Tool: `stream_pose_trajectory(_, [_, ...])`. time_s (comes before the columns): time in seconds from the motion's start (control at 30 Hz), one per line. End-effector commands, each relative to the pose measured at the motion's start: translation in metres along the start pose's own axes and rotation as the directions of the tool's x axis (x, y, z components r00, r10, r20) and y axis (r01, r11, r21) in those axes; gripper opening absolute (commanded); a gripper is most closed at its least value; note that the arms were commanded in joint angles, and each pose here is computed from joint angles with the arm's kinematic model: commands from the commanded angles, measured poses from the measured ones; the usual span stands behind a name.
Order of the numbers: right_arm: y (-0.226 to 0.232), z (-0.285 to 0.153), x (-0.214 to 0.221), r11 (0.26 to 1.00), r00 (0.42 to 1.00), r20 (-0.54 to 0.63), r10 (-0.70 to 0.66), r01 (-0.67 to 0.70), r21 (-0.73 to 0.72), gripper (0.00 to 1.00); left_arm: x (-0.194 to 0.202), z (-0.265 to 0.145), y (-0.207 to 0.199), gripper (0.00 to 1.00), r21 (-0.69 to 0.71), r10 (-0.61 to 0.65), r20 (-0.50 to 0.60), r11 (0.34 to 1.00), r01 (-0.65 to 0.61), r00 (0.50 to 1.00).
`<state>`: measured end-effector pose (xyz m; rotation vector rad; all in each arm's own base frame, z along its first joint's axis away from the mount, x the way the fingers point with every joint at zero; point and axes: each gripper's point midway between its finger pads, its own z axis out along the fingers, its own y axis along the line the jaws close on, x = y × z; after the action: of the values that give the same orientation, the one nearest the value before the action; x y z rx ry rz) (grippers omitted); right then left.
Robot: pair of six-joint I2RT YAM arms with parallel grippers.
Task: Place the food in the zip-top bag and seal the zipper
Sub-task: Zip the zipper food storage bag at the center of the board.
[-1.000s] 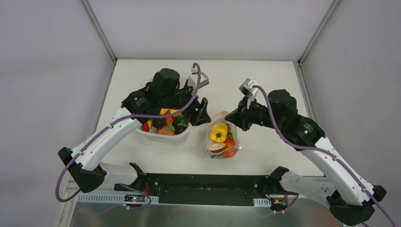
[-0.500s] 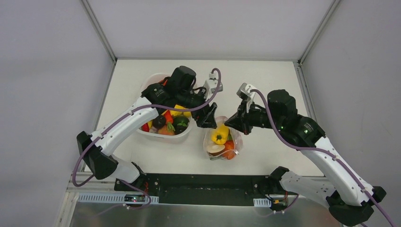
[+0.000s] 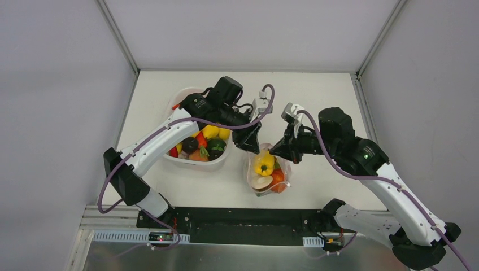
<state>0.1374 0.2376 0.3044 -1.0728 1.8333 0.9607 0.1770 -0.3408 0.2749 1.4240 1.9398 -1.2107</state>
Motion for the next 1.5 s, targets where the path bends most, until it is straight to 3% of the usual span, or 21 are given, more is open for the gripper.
stream_pose_trajectory(0.0, [0.001,-0.012,-0.027,0.998,0.994,0.083,-0.067,0.066,0.020,0.00,-0.001,0.001,-0.023,0.33,0.102,0.032,0.009,0.994,-0.033,0.999])
stream_pose_trajectory(0.17, [-0.009,-0.013,-0.032,0.996,0.994,0.099,-0.052,0.045,0.078,0.00,0.001,-0.007,-0.014,0.01,-0.015,0.017,-0.016,1.000,-0.017,1.000])
stream_pose_trajectory(0.3, [-0.036,-0.015,-0.043,0.973,0.987,0.158,-0.019,-0.018,0.228,0.00,-0.012,-0.020,0.010,0.00,-0.214,-0.026,0.068,0.976,0.040,0.997])
stream_pose_trajectory(0.43, [-0.076,-0.020,-0.048,0.901,0.980,0.197,0.036,-0.117,0.418,0.01,-0.032,-0.048,0.048,0.00,-0.359,-0.168,0.239,0.900,0.248,0.956])
stream_pose_trajectory(0.57, [-0.084,-0.015,-0.045,0.896,0.982,0.177,0.063,-0.133,0.423,0.17,-0.046,-0.073,0.079,0.00,-0.358,-0.250,0.378,0.848,0.390,0.892])
stream_pose_trajectory(0.67, [-0.079,-0.012,-0.048,0.909,0.978,0.185,0.095,-0.161,0.384,0.52,-0.055,-0.078,0.082,0.00,-0.361,-0.261,0.380,0.841,0.402,0.888])
stream_pose_trajectory(0.77, [-0.069,-0.019,-0.058,0.919,0.965,0.240,0.108,-0.189,0.345,0.78,-0.054,-0.079,0.090,0.00,-0.390,-0.291,0.364,0.815,0.429,0.885])
stream_pose_trajectory(0.87, [-0.059,-0.028,-0.060,0.926,0.953,0.286,0.103,-0.197,0.321,0.87,-0.052,-0.080,0.099,0.00,-0.409,-0.312,0.372,0.791,0.456,0.874])
stream_pose_trajectory(1.0, [-0.053,-0.036,-0.045,0.930,0.937,0.340,0.081,-0.194,0.313,0.89,-0.053,-0.082,0.104,0.00,-0.410,-0.323,0.384,0.780,0.474,0.865])
stream_pose_trajectory(1.23, [-0.026,0.001,0.000,0.974,0.899,0.400,0.175,-0.216,0.060,0.83,-0.056,-0.085,0.107,0.00,-0.413,-0.323,0.396,0.773,0.481,0.859])
stream_pose_trajectory(1.3, [-0.020,0.006,0.003,0.984,0.877,0.458,0.146,-0.176,0.022,0.82,-0.056,-0.087,0.107,0.00,-0.417,-0.322,0.398,0.771,0.482,0.859])
stream_pose_trajectory(1.47, [-0.029,0.017,0.021,0.989,0.879,0.477,0.003,-0.073,0.128,0.82,-0.054,-0.088,0.106,0.00,-0.420,-0.324,0.402,0.766,0.487,0.856])
